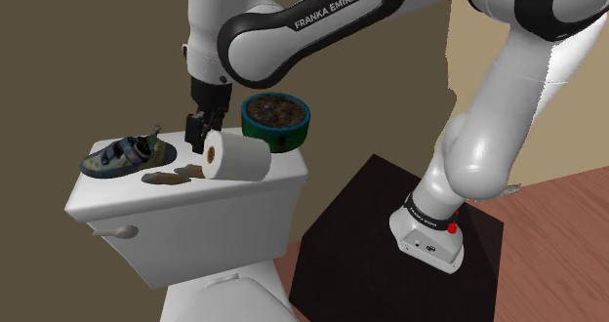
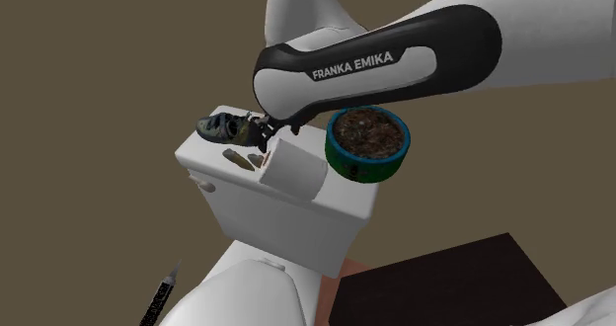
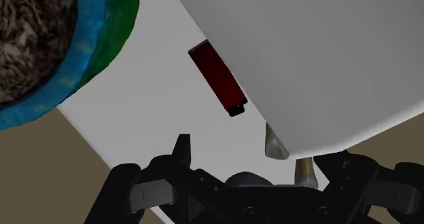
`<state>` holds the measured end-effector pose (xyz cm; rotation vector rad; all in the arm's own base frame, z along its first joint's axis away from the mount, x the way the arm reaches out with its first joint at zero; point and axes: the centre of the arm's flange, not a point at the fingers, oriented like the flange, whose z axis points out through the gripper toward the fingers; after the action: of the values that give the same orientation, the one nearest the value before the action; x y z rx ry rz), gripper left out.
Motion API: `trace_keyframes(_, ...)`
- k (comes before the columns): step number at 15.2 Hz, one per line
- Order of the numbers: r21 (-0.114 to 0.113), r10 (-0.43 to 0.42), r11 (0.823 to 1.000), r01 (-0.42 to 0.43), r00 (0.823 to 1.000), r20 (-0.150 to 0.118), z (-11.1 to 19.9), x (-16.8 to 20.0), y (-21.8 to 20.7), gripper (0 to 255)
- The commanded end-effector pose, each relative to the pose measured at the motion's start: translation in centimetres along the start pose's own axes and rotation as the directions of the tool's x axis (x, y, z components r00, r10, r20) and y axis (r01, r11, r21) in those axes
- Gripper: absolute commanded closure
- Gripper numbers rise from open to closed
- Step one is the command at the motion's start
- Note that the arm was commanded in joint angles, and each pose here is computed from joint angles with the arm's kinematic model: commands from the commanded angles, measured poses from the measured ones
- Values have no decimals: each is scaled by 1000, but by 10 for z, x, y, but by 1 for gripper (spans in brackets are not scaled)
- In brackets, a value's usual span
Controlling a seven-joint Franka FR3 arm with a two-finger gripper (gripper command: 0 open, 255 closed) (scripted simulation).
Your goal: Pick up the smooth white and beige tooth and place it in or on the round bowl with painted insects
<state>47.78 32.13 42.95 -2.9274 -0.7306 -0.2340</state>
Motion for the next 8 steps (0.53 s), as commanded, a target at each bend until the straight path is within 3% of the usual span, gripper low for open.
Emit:
trace_keyframes(1,2,-31,1000,31,999,13,17,10,-16,0)
trace_keyframes(8,12,-127,992,128,991,-30,54,54,-70,0)
